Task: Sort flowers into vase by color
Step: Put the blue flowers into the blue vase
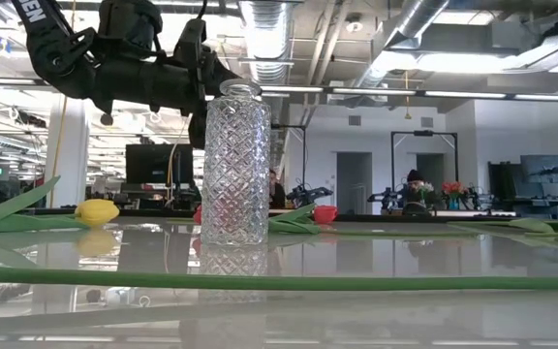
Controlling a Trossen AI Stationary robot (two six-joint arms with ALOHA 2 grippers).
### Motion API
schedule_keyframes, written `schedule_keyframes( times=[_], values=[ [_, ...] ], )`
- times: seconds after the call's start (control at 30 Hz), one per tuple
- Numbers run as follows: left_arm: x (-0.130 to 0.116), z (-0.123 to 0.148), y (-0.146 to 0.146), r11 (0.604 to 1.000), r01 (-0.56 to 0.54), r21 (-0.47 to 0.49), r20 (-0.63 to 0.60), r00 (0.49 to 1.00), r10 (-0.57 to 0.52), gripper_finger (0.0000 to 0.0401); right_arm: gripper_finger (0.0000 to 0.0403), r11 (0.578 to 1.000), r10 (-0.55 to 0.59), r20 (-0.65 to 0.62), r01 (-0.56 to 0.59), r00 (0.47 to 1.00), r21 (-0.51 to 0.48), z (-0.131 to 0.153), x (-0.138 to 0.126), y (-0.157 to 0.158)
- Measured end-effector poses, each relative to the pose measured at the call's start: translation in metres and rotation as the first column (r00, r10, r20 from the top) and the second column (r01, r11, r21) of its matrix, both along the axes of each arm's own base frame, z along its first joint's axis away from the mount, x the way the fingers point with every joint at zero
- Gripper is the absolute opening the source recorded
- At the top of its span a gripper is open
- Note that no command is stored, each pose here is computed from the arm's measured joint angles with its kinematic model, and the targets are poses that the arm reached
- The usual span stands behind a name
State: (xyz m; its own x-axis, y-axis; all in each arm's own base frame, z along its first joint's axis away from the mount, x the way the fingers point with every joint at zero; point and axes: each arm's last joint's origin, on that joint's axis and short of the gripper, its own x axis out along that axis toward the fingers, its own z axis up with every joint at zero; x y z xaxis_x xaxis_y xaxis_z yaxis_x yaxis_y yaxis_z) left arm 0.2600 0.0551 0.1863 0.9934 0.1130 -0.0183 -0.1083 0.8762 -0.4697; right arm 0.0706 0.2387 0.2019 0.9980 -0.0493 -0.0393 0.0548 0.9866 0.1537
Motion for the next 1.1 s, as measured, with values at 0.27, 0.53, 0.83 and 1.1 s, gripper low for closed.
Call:
schedule_keyframes(
  times=[0.27, 0.53, 0.83, 1.1],
  values=[
    [0.000, 0.000, 0.000, 1.000, 0.001, 0.006, -0.001, 1.000, 0.000, 0.0145, 0.0035, 1.000, 0.024, -0.013, -0.025, 1.000, -0.019, -0.003, 0.000, 0.001],
    [0.000, -0.001, 0.000, 1.000, 0.010, 0.021, -0.007, 1.000, -0.010, 0.0145, 0.0041, 0.996, 0.051, -0.038, -0.054, 0.998, -0.066, -0.008, 0.000, 0.000],
    [0.000, 0.000, 0.000, 0.999, 0.011, 0.051, -0.011, 1.000, -0.010, 0.0145, 0.0074, 0.996, 0.032, -0.052, -0.036, 0.998, -0.080, -0.013, 0.003, -0.004],
    [0.000, -0.002, -0.001, 0.998, 0.013, 0.056, -0.023, 1.000, -0.012, 0.0145, 0.0135, 0.999, 0.051, -0.080, -0.051, 0.996, 0.001, -0.008, 0.017, -0.008]
  ],
)
